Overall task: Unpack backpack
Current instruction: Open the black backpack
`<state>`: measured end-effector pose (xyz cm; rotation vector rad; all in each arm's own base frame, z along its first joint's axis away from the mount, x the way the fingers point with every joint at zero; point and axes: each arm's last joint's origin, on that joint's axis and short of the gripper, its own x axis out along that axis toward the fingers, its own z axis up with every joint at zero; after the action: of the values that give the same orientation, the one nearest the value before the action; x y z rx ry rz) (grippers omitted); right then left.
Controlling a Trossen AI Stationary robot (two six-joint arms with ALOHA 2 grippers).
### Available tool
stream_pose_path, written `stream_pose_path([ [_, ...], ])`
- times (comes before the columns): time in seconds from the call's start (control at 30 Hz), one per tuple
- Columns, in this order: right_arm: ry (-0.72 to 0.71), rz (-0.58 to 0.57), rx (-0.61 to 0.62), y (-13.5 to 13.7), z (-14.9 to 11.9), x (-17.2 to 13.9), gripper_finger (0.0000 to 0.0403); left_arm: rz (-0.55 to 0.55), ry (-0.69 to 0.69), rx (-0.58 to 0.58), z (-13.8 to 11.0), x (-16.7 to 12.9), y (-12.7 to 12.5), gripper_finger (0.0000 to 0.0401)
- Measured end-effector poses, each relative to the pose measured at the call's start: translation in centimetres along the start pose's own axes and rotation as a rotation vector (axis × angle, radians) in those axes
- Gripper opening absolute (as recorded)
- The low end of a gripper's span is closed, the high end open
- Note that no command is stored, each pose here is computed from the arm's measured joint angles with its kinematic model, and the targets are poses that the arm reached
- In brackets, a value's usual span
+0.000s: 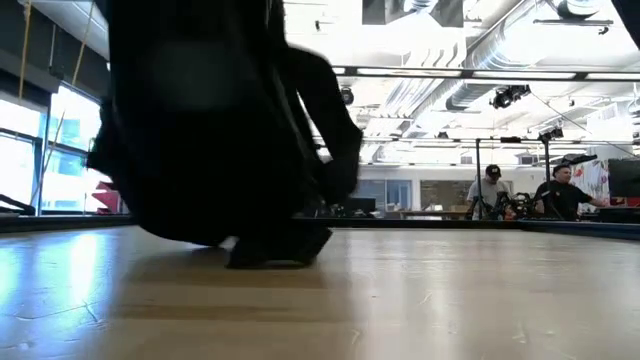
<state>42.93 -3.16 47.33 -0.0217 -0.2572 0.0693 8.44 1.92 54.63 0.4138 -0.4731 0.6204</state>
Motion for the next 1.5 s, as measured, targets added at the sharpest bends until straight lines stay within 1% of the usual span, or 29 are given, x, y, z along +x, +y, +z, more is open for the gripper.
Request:
stream_pose_path([
  [0.1, -0.095, 0.022, -0.02, 0.4, 0.5, 0.3, 0.0, -0.041, -0.029, 0.005, 0.7, 1.6, -0.5, 0.0],
  [0.2, -0.166, 0.018, -0.037, -0.1, 0.5, 1.1, 0.0, -0.057, -0.029, 0.077, 1.2, 3.4, -1.1, 0.0],
  [0.27, -0.16, 0.018, -0.053, -0.8, 0.4, 1.5, 0.0, -0.048, -0.019, 0.129, 1.4, 4.6, -1.5, 0.0],
  [0.33, -0.112, 0.01, -0.061, -1.4, 0.3, 1.5, 0.0, -0.043, -0.012, 0.148, 1.5, 5.8, -2.0, 0.0],
  [0.43, 0.023, -0.012, -0.037, -2.4, 0.2, 0.8, 0.0, -0.061, 0.018, 0.163, 0.7, 7.6, -3.3, 0.0],
  [0.53, 0.189, 0.021, -0.031, -2.8, 1.2, -1.3, 0.0, -0.119, 0.096, 0.18, -1.3, 9.3, -5.3, 0.0],
  [0.67, 0.46, 0.032, -0.097, -2.1, 3.3, -5.8, 0.0, -0.19, 0.2, 0.122, -4.1, 11.1, -8.2, 0.0],
  [0.77, 0.703, 0.076, -0.106, -1.3, 3.4, -9.2, 0.0, -0.239, 0.211, 0.066, -5.2, 12.0, -9.9, 0.0],
  [0.87, 0.934, 0.157, -0.102, 0.1, 3.1, -12.1, 0.0, -0.37, 0.201, 0.008, -6.5, 12.7, -11.9, 0.0],
  [0.97, 1.119, 0.224, -0.122, 1.2, 2.9, -14.5, 0.0, -0.531, 0.212, -0.03, -8.0, 13.1, -14.0, 0.0],
  [1.03, 1.215, 0.254, -0.117, 1.7, 2.3, -15.5, 0.0, -0.597, 0.234, -0.032, -8.6, 13.1, -14.9, 0.0],
  [1.17, 1.353, 0.304, -0.093, 2.7, -0.9, -17.2, 0.0, -0.651, 0.357, -0.056, -10.3, 12.9, -16.1, 0.0],
  [1.27, 1.395, 0.306, -0.069, 3.7, -3.9, -19.4, 0.0, -0.695, 0.478, -0.105, -11.4, 12.5, -16.6, 0.0],
  [1.37, 1.424, 0.282, -0.05, 4.4, -7.1, -22.1, 0.0, -0.751, 0.605, -0.145, -12.5, 11.8, -17.0, 0.0],
  [1.43, 1.463, 0.259, -0.031, 4.7, -9.1, -24.2, 0.0, -0.756, 0.706, -0.171, -13.6, 11.4, -17.4, 0.0003],
  [1.5, 1.517, 0.254, -0.012, 4.9, -11.2, -26.2, 0.0, -0.726, 0.826, -0.211, -15.2, 11.1, -17.8, 0.0009],
])
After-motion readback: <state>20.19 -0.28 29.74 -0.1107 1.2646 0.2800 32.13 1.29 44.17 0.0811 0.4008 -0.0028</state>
